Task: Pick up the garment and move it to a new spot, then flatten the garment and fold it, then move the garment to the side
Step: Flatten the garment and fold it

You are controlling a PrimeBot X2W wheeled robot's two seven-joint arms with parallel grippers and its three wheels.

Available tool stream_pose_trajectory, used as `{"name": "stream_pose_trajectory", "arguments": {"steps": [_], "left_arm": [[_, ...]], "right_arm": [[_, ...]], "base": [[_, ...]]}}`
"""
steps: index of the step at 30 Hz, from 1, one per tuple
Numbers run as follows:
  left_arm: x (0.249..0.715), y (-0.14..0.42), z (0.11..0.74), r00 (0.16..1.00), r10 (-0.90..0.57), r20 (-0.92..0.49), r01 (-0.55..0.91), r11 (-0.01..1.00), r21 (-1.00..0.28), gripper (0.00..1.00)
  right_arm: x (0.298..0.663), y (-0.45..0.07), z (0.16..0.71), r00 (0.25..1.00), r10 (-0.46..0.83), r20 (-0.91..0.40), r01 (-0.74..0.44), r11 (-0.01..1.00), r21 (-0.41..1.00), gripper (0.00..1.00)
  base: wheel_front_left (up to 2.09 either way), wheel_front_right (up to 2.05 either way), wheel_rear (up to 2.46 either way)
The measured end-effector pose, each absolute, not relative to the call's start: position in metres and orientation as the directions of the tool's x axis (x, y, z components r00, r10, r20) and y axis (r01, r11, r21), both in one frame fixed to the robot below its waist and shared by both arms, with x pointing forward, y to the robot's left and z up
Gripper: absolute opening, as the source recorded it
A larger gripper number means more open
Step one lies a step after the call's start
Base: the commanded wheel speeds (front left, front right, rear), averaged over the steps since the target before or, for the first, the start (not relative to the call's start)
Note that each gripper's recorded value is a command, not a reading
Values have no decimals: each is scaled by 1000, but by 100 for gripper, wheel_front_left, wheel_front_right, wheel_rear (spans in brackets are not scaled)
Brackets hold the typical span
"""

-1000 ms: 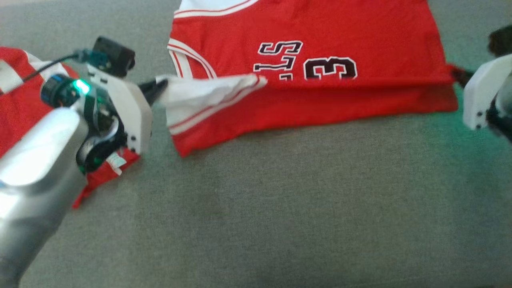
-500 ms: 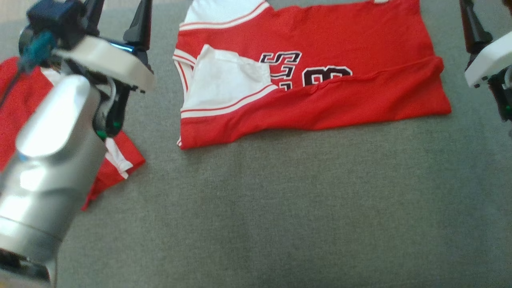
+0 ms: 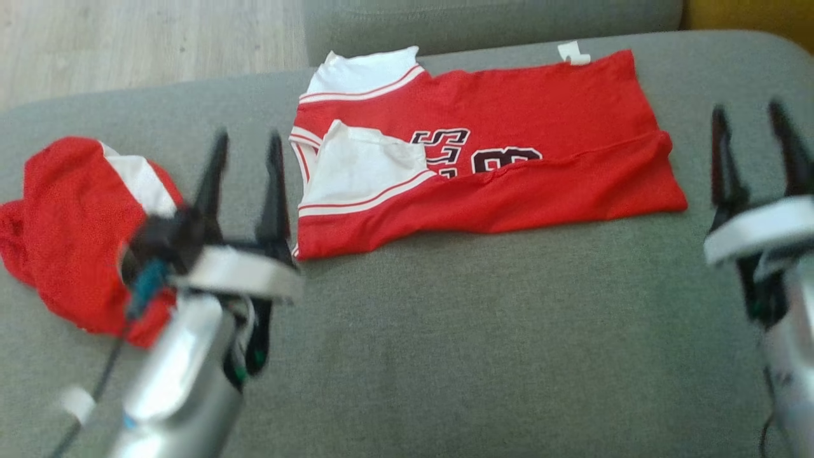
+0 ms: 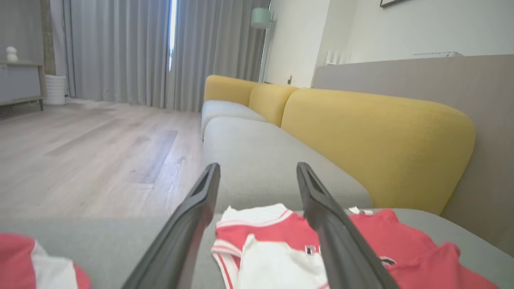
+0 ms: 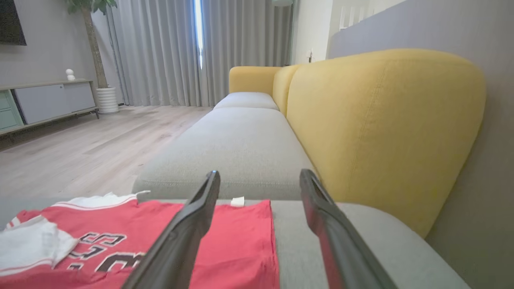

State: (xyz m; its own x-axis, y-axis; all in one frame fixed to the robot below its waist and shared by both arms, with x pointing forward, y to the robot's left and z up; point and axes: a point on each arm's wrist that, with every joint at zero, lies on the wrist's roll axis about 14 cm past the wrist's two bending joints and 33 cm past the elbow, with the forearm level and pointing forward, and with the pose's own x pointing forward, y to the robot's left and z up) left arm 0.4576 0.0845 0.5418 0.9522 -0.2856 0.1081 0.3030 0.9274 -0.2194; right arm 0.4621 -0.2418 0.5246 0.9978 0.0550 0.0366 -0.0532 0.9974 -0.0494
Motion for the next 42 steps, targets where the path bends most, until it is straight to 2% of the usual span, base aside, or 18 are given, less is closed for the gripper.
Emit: {"name": "stream_pose_trajectory", "arguments": {"steps": [6,11,18,24,37,42], "left_arm": [[429,79,511,955,-295,37,296,928,-225,100],[422,75,498,956,-293,5,285,925,-250,100],[427,76,471,955,-289,-70,265,934,-240,100],[443,79,436,940,-264,-217,219,953,-211,100],[445,66,369,823,-280,-495,214,959,-185,100],[454,65,364,802,-262,-537,208,965,-160,100]], "right_arm": [[427,-235,493,999,38,-26,-38,999,-26,100],[415,-230,486,999,23,-37,-24,1000,-9,100],[418,-225,487,999,27,-46,-28,1000,-15,100],[422,-225,477,996,26,-80,-29,999,-28,100],[432,-230,473,996,12,-92,-16,999,-40,100],[435,-230,473,996,14,-93,-19,999,-44,100]], "base": [[0,0,0],[0,0,0],[0,0,0],[0,0,0],[0,0,0],[0,0,0]]}}
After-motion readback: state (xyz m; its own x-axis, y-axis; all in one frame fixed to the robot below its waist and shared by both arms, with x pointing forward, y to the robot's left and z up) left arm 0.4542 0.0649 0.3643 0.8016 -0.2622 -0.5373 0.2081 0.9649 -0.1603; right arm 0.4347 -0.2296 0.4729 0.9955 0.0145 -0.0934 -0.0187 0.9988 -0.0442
